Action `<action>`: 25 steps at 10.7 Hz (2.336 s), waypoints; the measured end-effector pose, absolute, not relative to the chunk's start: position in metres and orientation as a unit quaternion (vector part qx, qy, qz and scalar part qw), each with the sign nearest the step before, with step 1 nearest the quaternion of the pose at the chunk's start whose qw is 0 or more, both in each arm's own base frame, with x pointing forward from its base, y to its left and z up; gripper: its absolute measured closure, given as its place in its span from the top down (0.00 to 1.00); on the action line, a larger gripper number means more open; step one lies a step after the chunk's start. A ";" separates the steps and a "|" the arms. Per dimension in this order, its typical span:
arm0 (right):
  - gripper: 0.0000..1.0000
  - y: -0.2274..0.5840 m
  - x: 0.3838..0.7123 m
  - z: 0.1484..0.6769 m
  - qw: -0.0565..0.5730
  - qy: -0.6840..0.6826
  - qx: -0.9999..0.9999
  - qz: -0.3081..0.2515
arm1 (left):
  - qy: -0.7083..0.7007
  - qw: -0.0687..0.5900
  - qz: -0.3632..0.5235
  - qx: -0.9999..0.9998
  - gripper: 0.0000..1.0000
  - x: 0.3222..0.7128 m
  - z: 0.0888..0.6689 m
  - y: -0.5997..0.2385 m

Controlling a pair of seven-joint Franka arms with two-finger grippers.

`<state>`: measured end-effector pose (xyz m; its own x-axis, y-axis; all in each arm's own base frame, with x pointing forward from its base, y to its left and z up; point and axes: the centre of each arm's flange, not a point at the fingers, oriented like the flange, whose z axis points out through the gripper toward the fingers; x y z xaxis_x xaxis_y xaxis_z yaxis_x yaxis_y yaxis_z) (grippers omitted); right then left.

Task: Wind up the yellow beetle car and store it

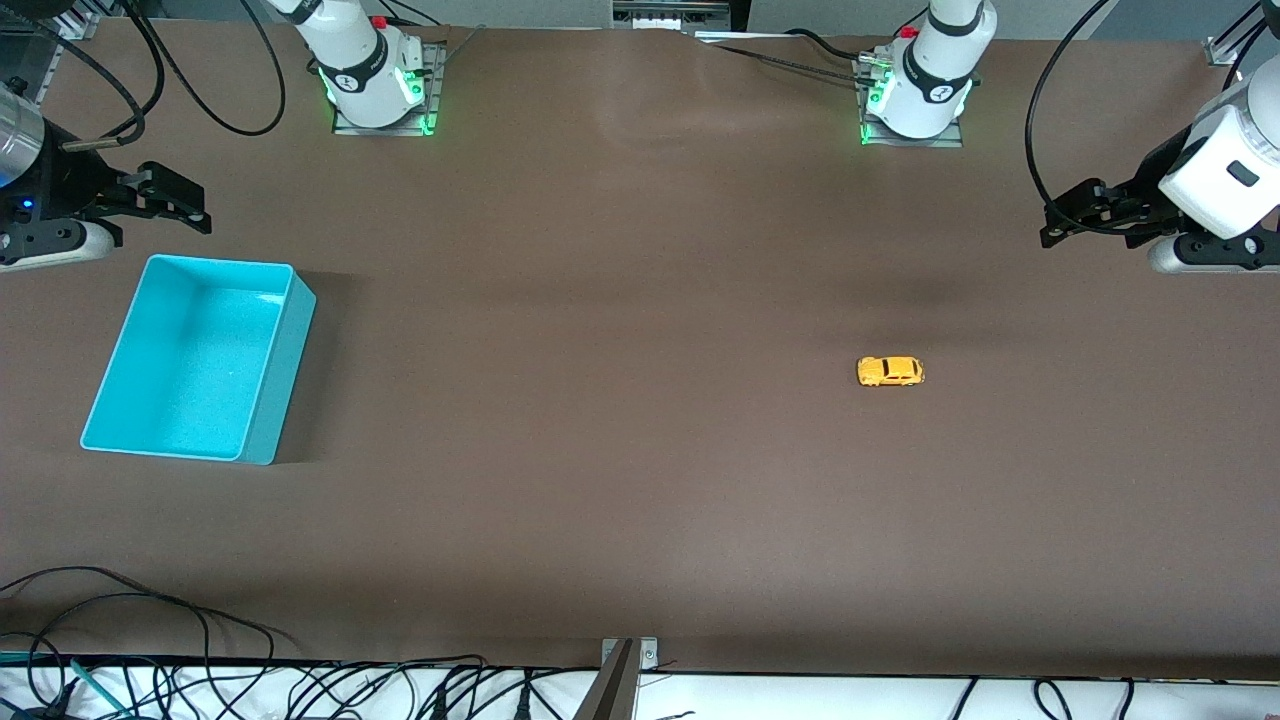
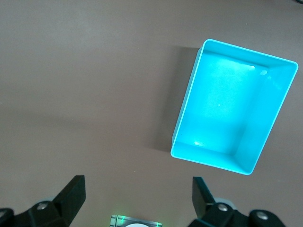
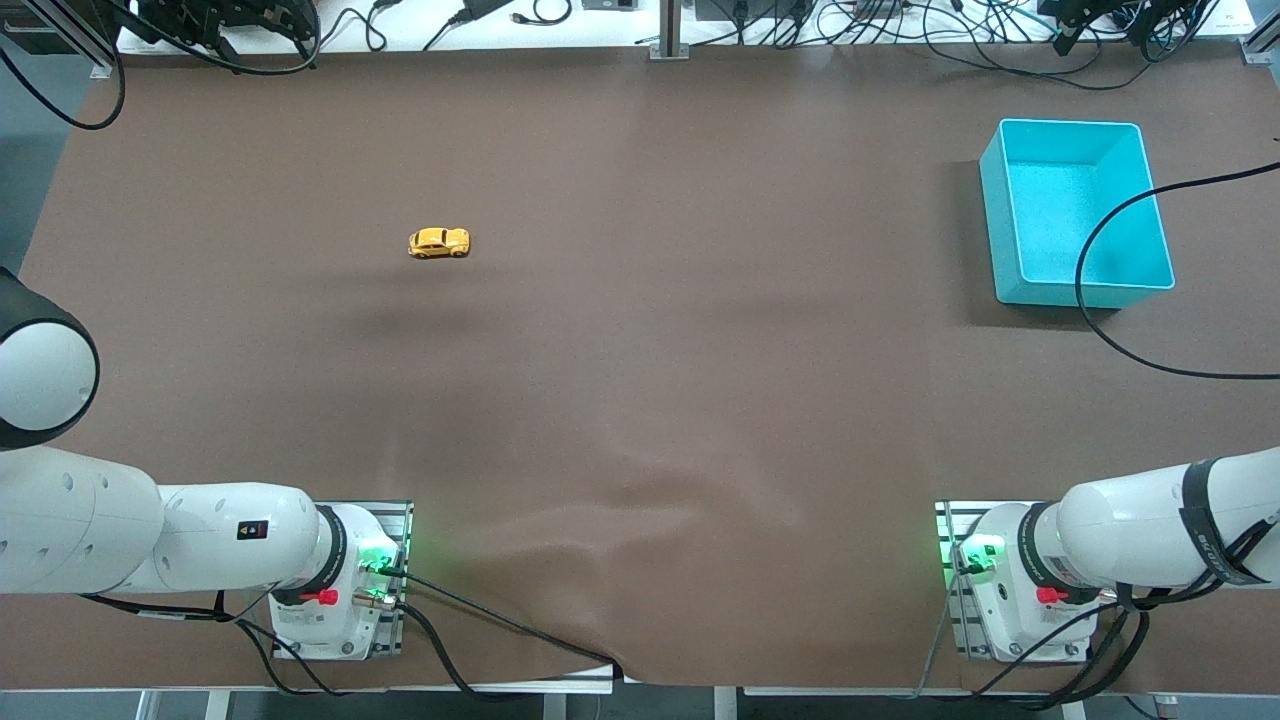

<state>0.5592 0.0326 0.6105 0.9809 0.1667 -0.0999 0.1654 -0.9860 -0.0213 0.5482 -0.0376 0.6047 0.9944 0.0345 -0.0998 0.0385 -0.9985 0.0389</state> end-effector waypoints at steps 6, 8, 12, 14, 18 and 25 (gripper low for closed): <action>1.00 0.032 0.559 0.610 0.007 -0.084 -0.995 0.051 | 0.018 0.020 -0.050 0.998 1.00 0.548 0.604 -0.038; 1.00 0.032 0.559 0.610 0.007 -0.084 -0.995 0.051 | 0.018 0.020 -0.050 0.998 1.00 0.548 0.604 -0.038; 1.00 0.032 0.559 0.610 0.007 -0.084 -0.995 0.051 | 0.018 0.020 -0.050 0.998 1.00 0.549 0.604 -0.037; 1.00 0.032 0.559 0.610 0.007 -0.084 -0.995 0.051 | 0.019 0.020 -0.053 0.998 1.00 0.549 0.603 -0.037; 1.00 0.032 0.559 0.610 0.007 -0.084 -0.995 0.051 | -0.014 0.022 -0.094 0.995 1.00 0.556 0.571 -0.042; 1.00 0.032 0.560 0.609 0.006 -0.084 -0.995 0.052 | -0.285 0.070 -0.154 0.943 1.00 0.586 0.482 -0.049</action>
<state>0.5595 0.0320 0.6094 0.9805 0.1677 -0.1021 0.1664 -0.9858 -0.0216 0.5856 -0.0489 0.4824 0.7902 -0.5590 -0.2510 -0.5156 -0.8279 0.2207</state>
